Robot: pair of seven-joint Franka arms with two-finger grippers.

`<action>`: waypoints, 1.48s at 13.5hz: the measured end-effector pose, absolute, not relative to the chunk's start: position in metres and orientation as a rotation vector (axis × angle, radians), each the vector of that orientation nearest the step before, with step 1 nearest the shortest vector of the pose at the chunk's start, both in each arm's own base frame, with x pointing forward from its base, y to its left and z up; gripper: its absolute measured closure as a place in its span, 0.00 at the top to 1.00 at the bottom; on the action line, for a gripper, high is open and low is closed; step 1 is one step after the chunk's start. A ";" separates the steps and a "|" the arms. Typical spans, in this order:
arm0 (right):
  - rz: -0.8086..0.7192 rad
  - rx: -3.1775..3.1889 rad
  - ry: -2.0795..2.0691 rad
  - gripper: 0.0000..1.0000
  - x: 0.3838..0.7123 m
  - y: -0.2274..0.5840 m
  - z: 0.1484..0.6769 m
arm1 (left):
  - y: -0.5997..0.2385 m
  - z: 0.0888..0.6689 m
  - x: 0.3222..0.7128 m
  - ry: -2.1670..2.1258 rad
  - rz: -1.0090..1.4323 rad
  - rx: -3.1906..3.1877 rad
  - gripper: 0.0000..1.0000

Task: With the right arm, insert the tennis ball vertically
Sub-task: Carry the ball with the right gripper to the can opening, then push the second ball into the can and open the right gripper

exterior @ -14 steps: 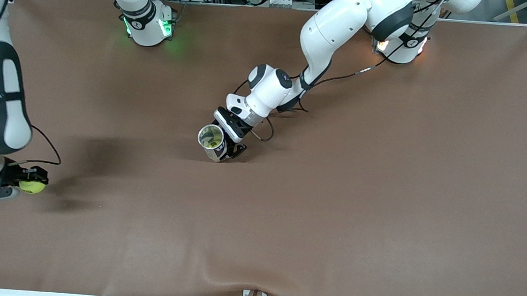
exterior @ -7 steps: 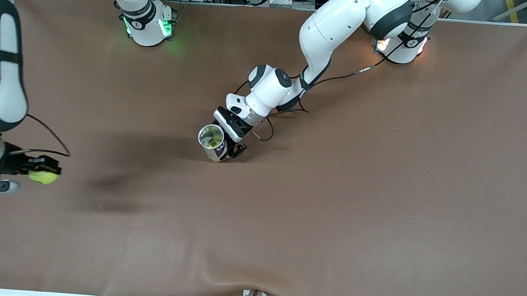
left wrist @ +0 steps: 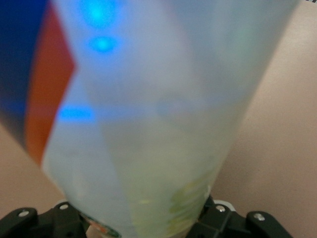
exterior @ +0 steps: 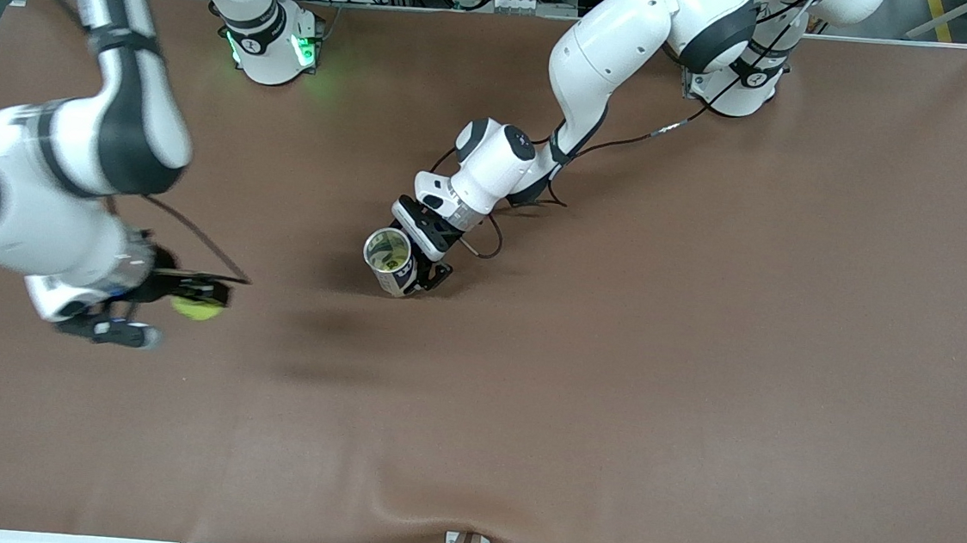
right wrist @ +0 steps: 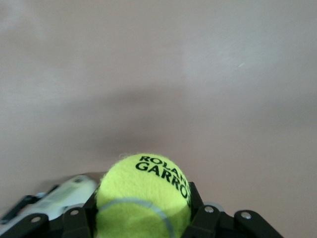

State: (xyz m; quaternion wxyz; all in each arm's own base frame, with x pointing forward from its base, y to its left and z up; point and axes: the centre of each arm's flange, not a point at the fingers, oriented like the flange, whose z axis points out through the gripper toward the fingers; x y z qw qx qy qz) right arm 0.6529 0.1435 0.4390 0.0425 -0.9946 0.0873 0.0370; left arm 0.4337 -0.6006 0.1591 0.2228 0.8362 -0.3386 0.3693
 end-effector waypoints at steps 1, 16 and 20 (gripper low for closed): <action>0.117 -3.044 0.318 0.67 0.646 0.173 0.440 | -0.601 0.159 0.434 -0.935 1.020 2.309 0.81; 0.153 -3.176 0.477 0.67 0.567 0.347 0.406 | -0.601 0.159 0.434 -0.936 1.021 2.310 0.81; 0.159 -3.184 0.452 0.67 0.562 0.358 0.399 | -0.601 0.159 0.434 -0.937 1.021 2.310 0.81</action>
